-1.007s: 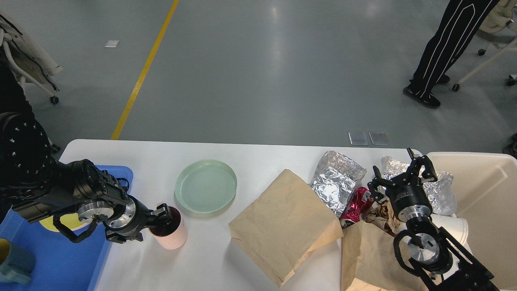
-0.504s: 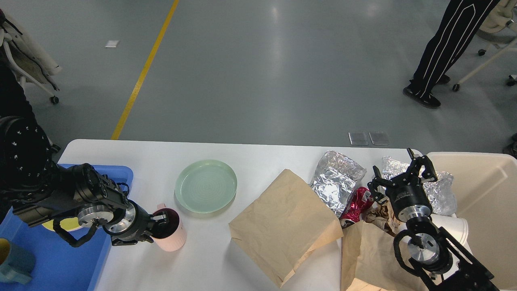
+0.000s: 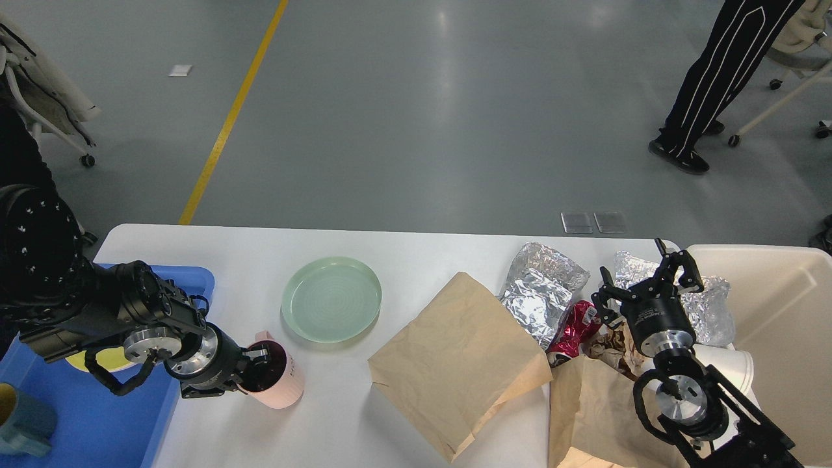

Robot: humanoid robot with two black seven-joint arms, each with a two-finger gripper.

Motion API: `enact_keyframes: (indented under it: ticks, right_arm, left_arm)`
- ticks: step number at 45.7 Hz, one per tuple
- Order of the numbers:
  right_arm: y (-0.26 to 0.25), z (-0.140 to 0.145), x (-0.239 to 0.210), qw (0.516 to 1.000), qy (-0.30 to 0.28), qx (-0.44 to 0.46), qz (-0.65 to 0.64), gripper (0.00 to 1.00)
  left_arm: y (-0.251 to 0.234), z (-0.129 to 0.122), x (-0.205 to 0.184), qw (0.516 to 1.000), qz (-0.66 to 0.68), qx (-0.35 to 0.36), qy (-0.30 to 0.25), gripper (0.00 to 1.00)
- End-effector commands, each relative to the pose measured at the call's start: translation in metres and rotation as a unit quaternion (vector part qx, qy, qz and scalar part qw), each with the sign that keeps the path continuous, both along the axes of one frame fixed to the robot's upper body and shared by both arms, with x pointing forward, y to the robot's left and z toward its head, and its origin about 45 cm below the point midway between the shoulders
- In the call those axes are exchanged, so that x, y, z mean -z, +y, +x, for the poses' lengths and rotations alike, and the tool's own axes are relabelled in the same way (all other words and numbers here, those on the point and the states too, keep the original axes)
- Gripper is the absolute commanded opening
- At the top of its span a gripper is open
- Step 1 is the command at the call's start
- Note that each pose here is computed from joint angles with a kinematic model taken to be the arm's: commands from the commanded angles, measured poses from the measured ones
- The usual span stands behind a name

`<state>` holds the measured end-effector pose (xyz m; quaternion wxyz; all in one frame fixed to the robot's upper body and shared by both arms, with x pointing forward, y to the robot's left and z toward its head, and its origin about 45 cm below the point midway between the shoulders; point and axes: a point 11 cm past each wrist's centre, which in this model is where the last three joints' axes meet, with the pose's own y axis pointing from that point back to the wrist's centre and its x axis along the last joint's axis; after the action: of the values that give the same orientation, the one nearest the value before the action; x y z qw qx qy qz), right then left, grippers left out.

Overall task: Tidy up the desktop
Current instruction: 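Lower the left gripper onto the pink mug and grasp it, then lift the pink mug and set it down on the blue tray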

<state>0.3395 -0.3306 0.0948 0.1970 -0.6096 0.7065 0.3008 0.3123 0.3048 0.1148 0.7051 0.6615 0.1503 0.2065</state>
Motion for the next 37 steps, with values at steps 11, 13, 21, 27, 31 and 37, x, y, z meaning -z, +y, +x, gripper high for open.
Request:
enact_keyframes:
  ticks: [11,13,21,27,31,37]
  right_arm:
    - [0.0,0.0,0.0,1.0,0.0,0.0,0.0,1.0]
    - [0.0,0.0,0.0,1.0,0.0,0.0,0.0,1.0]
    - [0.0,0.0,0.0,1.0,0.0,0.0,0.0,1.0]
    - [-0.001,0.0,0.0,1.0,0.0,0.0,-0.001,1.0]
    - [-0.001,0.0,0.0,1.0,0.0,0.0,-0.001,1.0]
    - [0.0,0.0,0.0,1.0,0.0,0.0,0.0,1.0]
  left_arm:
    - [0.005,0.012,-0.049,0.999,0.008,0.017,0.046,0.0]
    - [0.005,0.015,-0.066,0.999,0.007,0.018,0.045,0.0]
    - [-0.009,0.028,-0.155,0.996,0.007,0.083,0.031,0.0]
    - [-0.03,0.028,-0.216,0.991,-0.01,0.125,0.034,0.0]
    - [-0.045,0.02,-0.252,0.989,-0.018,0.146,0.029,0.0]
    - [-0.065,0.002,-0.291,0.985,-0.021,0.173,0.014,0.0]
